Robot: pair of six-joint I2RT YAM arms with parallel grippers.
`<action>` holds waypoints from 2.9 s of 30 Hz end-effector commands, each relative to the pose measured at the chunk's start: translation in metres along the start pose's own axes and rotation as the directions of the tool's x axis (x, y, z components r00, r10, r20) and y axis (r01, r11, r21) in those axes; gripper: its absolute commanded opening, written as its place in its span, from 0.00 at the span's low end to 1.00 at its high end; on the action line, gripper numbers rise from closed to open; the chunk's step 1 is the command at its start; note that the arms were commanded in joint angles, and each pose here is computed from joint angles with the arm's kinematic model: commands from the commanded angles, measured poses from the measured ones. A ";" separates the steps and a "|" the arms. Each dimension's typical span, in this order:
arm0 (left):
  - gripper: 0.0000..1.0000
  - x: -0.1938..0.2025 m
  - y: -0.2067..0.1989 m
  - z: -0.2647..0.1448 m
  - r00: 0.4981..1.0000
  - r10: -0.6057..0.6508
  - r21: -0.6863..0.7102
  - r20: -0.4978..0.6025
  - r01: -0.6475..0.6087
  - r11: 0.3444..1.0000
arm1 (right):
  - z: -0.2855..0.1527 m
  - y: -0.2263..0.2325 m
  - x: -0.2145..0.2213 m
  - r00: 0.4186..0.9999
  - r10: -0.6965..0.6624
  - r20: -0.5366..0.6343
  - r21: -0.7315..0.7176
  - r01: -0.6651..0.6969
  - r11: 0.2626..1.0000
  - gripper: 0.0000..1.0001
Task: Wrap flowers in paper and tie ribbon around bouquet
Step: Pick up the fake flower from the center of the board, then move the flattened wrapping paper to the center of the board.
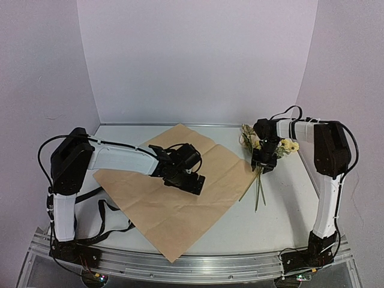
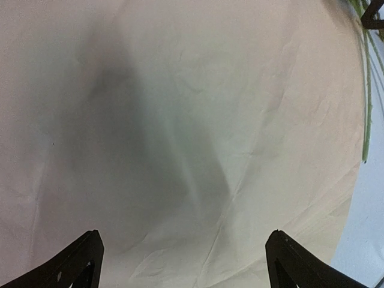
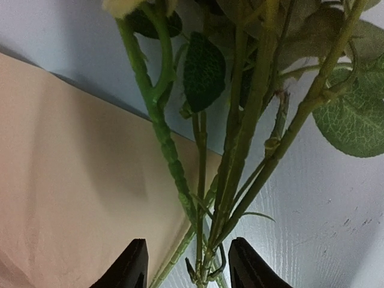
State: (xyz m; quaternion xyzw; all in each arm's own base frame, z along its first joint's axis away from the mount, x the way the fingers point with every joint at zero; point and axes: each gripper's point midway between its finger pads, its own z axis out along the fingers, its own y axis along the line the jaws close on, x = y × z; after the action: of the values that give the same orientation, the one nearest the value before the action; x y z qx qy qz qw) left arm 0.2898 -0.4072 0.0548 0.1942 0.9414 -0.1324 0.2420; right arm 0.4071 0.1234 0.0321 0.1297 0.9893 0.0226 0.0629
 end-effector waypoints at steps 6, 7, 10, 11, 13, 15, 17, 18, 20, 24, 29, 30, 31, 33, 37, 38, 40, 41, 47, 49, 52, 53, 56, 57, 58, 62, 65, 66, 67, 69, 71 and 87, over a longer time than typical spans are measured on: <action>0.97 0.012 -0.003 0.005 0.999 -0.029 0.058 -0.034 0.031 0.998 | 0.014 -0.012 0.005 0.997 0.050 -0.063 0.078 -0.045 0.996 0.38; 0.97 0.014 -0.003 0.007 0.999 -0.031 0.060 -0.039 0.033 0.998 | 0.015 -0.011 0.005 0.996 0.057 -0.067 0.075 -0.052 0.996 0.36; 0.96 0.018 -0.003 0.012 0.998 -0.033 0.062 -0.054 0.036 0.997 | 0.018 -0.009 0.005 0.993 0.079 -0.087 0.061 -0.074 0.995 0.30; 0.96 0.019 -0.003 0.012 0.998 -0.033 0.062 -0.057 0.037 0.997 | 0.019 -0.008 0.006 0.991 0.090 -0.099 0.052 -0.085 0.995 0.27; 0.96 0.022 -0.002 0.014 0.997 -0.034 0.062 -0.065 0.038 0.997 | 0.022 -0.008 0.007 0.986 0.113 -0.119 0.042 -0.109 0.993 0.19; 0.96 0.025 -0.002 0.016 0.997 -0.035 0.061 -0.073 0.039 0.997 | 0.024 -0.008 0.008 0.983 0.127 -0.130 0.036 -0.123 0.992 0.13; 0.96 0.029 -0.002 0.020 0.996 -0.033 0.062 -0.087 0.038 0.997 | 0.021 -0.010 0.008 0.982 0.132 -0.132 0.033 -0.129 0.991 0.06; 0.96 0.031 -0.002 0.022 0.995 -0.034 0.060 -0.094 0.039 0.997 | 0.019 -0.010 0.007 0.983 0.133 -0.129 0.031 -0.130 0.991 0.03; 0.96 0.035 -0.001 0.026 0.993 -0.034 0.054 -0.109 0.040 0.998 | 0.010 -0.011 0.006 0.984 0.131 -0.120 0.024 -0.129 0.991 0.00; 0.96 0.033 -0.003 0.033 0.991 -0.037 0.043 -0.126 0.043 0.998 | -0.020 -0.008 0.002 0.989 0.107 -0.104 -0.002 -0.108 0.994 0.00; 0.95 0.036 -0.007 0.042 0.988 -0.040 0.048 -0.151 0.047 0.998 | -0.060 -0.013 -0.001 0.997 0.046 -0.062 -0.003 -0.046 0.999 0.00; 0.95 0.037 -0.009 0.044 0.987 -0.039 0.050 -0.156 0.047 0.998 | -0.067 -0.014 -0.001 0.998 0.033 -0.053 0.000 -0.034 0.999 0.00; 0.95 0.038 -0.010 0.045 0.986 -0.038 0.053 -0.161 0.047 0.997 | -0.074 -0.015 -0.001 0.999 0.022 -0.044 0.001 -0.022 1.000 0.00; 0.95 0.037 -0.017 0.047 0.986 -0.029 0.067 -0.164 0.040 0.997 | -0.087 -0.018 0.001 1.000 0.003 -0.027 -0.003 -0.003 1.000 0.00; 0.95 0.037 -0.034 0.050 0.986 0.016 0.090 -0.168 -0.001 0.996 | -0.107 -0.022 0.005 1.000 -0.010 0.005 -0.009 0.010 1.000 0.00; 0.95 0.037 -0.040 0.051 0.985 0.031 0.096 -0.169 -0.015 0.995 | -0.112 -0.023 0.006 1.000 -0.012 0.016 -0.013 0.012 1.000 0.00; 0.95 0.039 -0.049 0.053 0.983 0.061 0.105 -0.174 -0.043 0.994 | -0.122 -0.024 0.009 0.999 -0.009 0.032 -0.026 0.010 1.000 0.00; 0.95 0.040 -0.054 0.053 0.981 0.077 0.110 -0.176 -0.058 0.992 | -0.126 -0.025 0.010 0.999 -0.009 0.039 -0.033 0.010 0.999 0.00; 0.94 0.049 -0.084 0.052 0.969 0.151 0.185 -0.198 -0.114 0.976 | -0.146 -0.033 0.021 0.997 -0.017 0.081 -0.042 0.020 0.999 0.00; 0.93 0.053 -0.091 0.051 0.962 0.180 0.198 -0.206 -0.139 0.970 | -0.149 -0.036 0.027 0.996 -0.018 0.084 -0.045 0.021 0.999 0.00; 0.92 0.065 -0.096 0.049 0.949 0.219 0.214 -0.225 -0.171 0.962 | -0.150 -0.038 0.036 0.997 -0.018 0.074 -0.061 0.022 0.998 0.00; 0.92 0.068 -0.097 0.046 0.946 0.231 0.223 -0.229 -0.180 0.958 | -0.151 -0.038 0.039 0.997 -0.017 0.073 -0.067 0.022 0.998 0.00; 0.91 0.085 -0.098 0.036 0.929 0.283 0.246 -0.237 -0.225 0.943 | -0.148 -0.039 0.047 0.998 -0.008 0.068 -0.086 0.014 0.996 0.00; 0.91 0.089 -0.098 0.032 0.925 0.298 0.257 -0.237 -0.237 0.937 | -0.147 -0.039 0.049 0.998 -0.004 0.070 -0.093 0.010 0.996 0.00; 0.91 0.092 -0.098 0.028 0.919 0.314 0.266 -0.238 -0.249 0.931 | -0.146 -0.039 0.051 0.997 0.001 0.073 -0.099 0.006 0.995 0.00; 0.90 0.109 -0.082 0.020 0.890 0.369 0.261 -0.268 -0.301 0.917 | -0.145 -0.035 0.059 0.997 0.006 0.079 -0.126 0.004 0.992 0.00; 0.90 0.117 -0.071 0.013 0.879 0.391 0.254 -0.274 -0.326 0.911 | -0.146 -0.030 0.064 0.996 -0.024 0.089 -0.121 0.035 0.992 0.00; 0.90 0.117 -0.068 0.010 0.878 0.394 0.251 -0.269 -0.331 0.909 | -0.146 -0.028 0.065 0.995 -0.035 0.093 -0.118 0.046 0.992 0.00; 0.90 0.117 -0.066 0.009 0.878 0.398 0.248 -0.265 -0.336 0.908 | -0.146 -0.025 0.067 0.994 -0.047 0.099 -0.117 0.059 0.991 0.00; 0.90 0.113 -0.064 0.003 0.882 0.400 0.248 -0.248 -0.341 0.907 | -0.146 -0.017 0.069 0.991 -0.071 0.116 -0.124 0.085 0.989 0.00; 0.90 0.106 -0.060 -0.003 0.889 0.395 0.243 -0.232 -0.340 0.909 | -0.147 -0.010 0.070 0.986 -0.100 0.134 -0.123 0.116 0.986 0.00; 0.86 0.033 0.020 -0.076 0.987 -0.155 0.171 -0.030 0.158 0.972 | -0.133 0.118 0.073 0.947 -0.190 0.260 -0.302 0.267 0.915 0.00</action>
State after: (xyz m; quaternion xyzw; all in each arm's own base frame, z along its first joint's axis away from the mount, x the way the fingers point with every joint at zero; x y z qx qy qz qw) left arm 0.2157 -0.3918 0.0886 0.2668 0.9216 -0.1993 0.1995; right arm 0.3158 0.2072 0.1536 -0.0146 0.9830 0.1098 0.1463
